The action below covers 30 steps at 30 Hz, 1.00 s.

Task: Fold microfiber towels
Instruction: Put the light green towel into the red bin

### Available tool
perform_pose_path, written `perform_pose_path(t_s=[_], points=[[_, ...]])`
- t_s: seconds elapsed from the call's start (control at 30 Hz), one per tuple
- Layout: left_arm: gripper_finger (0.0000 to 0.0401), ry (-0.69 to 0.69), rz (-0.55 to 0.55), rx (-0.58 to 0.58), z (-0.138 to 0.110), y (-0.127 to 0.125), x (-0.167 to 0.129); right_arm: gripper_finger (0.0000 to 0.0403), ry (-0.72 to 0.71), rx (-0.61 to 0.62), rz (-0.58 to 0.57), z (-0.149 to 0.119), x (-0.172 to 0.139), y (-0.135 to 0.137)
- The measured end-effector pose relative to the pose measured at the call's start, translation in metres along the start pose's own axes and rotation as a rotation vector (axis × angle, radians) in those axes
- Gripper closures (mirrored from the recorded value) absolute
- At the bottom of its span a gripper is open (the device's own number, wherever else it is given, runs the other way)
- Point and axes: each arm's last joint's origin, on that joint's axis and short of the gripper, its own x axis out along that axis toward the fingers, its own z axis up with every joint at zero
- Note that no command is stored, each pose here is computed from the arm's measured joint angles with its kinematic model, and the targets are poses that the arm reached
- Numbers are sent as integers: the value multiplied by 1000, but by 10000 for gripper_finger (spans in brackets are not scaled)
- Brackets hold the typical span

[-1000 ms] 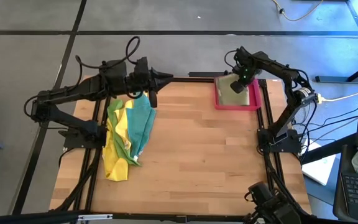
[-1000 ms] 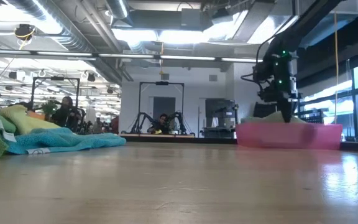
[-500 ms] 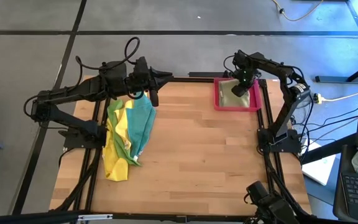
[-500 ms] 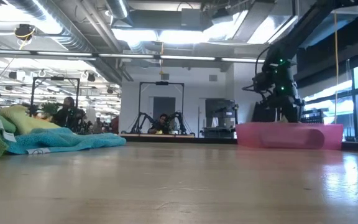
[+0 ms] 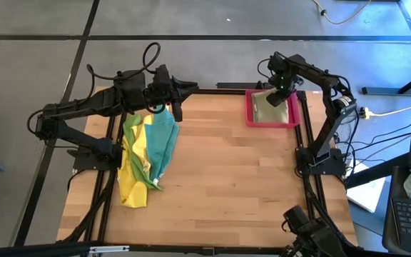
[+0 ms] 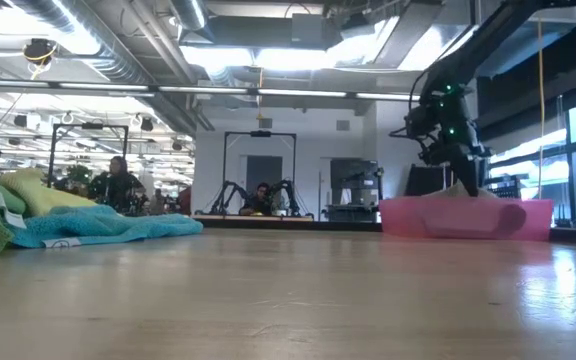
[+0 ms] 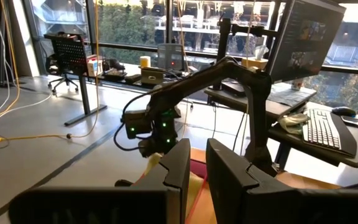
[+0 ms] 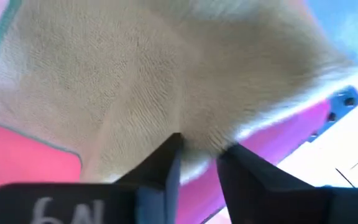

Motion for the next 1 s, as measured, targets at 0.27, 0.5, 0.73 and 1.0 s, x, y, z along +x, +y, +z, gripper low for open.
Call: perform_pose_path(t_s=[0.27,0.5,0.73,1.0], points=[[357,0,0,18,0,0,0,210,-21,24,-2,3,-19,-2],[357,0,0,18,0,0,0,177,-67,132,227,6,-30,4],[357,1,-9,1,0,-2,0,202,-57,110,183,6,4,20],[357,30,-34,-17,-3,-9,-2,233,-75,108,131,1,43,28]])
